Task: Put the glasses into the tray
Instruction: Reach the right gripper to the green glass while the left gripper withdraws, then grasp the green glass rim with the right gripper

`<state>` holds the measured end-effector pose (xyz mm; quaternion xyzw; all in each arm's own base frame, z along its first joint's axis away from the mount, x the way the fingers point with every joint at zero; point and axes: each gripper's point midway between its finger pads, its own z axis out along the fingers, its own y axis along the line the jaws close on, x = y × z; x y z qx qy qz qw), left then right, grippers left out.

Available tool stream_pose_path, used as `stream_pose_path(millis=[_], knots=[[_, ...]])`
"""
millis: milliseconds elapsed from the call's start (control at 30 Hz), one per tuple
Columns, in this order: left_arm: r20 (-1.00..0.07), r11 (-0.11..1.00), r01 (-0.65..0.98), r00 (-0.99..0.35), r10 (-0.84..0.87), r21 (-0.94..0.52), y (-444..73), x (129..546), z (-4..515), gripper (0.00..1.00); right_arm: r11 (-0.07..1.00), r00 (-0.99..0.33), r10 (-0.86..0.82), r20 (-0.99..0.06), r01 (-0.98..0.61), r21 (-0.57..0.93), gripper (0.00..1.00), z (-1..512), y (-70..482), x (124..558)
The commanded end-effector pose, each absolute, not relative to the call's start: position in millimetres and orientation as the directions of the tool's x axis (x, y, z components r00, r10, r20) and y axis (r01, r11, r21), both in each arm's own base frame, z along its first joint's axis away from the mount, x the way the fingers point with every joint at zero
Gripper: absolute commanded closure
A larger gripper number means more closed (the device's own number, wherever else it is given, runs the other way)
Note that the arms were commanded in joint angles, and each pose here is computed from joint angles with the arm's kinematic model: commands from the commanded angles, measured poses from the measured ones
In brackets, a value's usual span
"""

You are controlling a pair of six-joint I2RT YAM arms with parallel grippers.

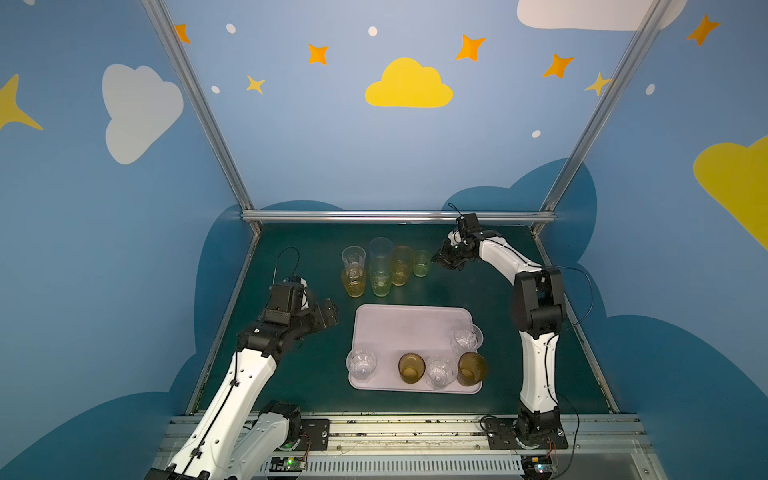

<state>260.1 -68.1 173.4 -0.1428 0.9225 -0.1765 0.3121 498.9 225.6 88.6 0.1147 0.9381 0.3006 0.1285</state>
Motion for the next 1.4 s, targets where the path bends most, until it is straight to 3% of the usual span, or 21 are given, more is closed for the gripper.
stream_pose_path(millis=[0,533,700,1367], knots=[[-0.517,0.902,-0.165,-0.772,-0.370,-0.400,-64.6,255.3,168.2,0.00,0.792,-0.943,0.275,-0.187,0.111,0.601,0.73,95.5,233.0,503.0],[-0.517,0.901,-0.179,-0.767,-0.379,-0.395,-60.8,254.8,167.0,0.00,0.843,-0.952,0.229,-0.206,0.088,0.531,0.74,85.8,231.9,508.6],[-0.521,0.901,-0.180,-0.764,-0.380,-0.393,-59.8,254.5,167.8,0.00,0.846,-0.954,0.216,-0.208,0.076,0.528,0.80,84.2,234.9,510.7],[-0.524,0.903,-0.197,-0.758,-0.388,-0.383,-55.6,252.5,166.1,0.00,0.878,-0.960,0.184,-0.211,0.064,0.474,0.85,79.1,231.8,512.8]])
